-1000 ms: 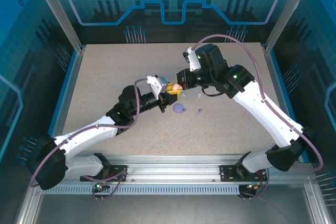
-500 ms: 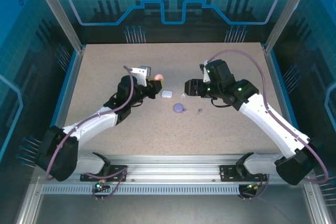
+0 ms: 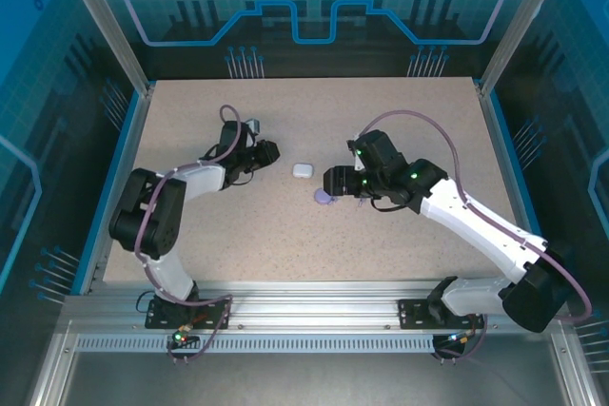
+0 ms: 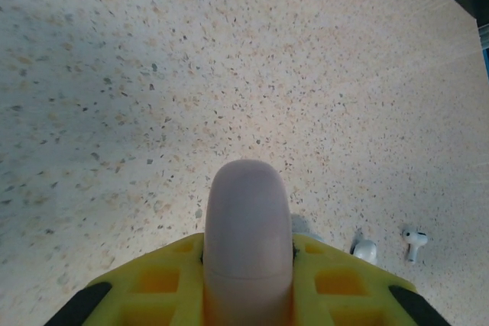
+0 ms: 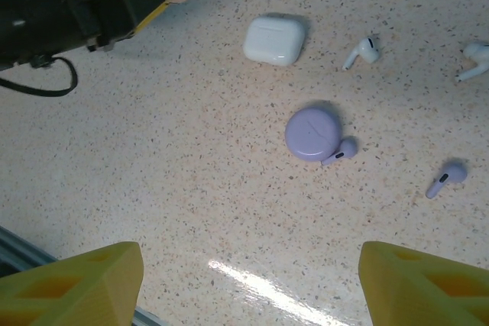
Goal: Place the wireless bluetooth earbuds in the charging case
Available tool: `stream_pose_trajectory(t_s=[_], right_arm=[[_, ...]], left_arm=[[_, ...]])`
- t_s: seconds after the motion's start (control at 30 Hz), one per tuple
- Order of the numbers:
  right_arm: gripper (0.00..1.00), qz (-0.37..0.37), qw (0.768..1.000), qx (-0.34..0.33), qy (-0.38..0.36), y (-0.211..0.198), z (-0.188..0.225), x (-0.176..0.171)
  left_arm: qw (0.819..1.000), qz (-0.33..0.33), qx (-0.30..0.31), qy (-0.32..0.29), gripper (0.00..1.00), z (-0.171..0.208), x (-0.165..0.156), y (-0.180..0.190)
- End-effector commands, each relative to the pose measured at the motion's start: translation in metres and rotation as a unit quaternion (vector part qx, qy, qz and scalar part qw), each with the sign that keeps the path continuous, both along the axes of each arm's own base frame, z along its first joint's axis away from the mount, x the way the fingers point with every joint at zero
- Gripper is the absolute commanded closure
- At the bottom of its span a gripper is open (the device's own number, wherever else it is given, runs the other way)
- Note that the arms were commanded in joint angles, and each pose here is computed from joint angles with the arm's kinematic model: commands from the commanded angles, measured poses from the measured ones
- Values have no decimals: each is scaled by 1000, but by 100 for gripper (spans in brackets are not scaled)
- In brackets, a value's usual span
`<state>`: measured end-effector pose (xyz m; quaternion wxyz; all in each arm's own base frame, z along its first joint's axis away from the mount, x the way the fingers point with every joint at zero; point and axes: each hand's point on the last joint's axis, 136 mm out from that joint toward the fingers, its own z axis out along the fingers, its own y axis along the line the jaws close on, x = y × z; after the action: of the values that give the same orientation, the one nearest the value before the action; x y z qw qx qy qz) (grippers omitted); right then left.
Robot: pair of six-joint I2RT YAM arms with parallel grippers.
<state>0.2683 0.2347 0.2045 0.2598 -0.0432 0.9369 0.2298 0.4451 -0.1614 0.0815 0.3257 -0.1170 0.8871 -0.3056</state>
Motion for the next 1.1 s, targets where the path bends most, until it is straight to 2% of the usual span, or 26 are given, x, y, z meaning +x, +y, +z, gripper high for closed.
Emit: stream_pose_trajectory(t_s=[0.0,0.2,0.3,0.47,0.53,0.8,1.0,1.07], right_arm=[[25,2,1000,-3,-17,10,12,6],[25,17,1000,-18,-13,25,10,7],[25,21,999,-22,-12,31,9,8],[24,27,999,-31,-13,39,10,9],[24,27,999,-32,-14,40,10,10],[24,25,999,-32,-26,40,21,9],[19,25,998,-32,-38,37,27,10],[17,25,998,-33,-41,38,29,11]], left_arm=[[999,-10,-32,26,100,-5,9,-2],[995,3,-37,92,100,-37,15,23],[994,16,-28,103,95,-43,14,40],[991,36,-29,122,68,-53,11,61],[991,37,-28,127,61,-54,10,65],[990,49,-11,131,43,-51,7,79],[992,59,19,106,18,-17,6,101],[994,63,27,85,6,4,6,108]])
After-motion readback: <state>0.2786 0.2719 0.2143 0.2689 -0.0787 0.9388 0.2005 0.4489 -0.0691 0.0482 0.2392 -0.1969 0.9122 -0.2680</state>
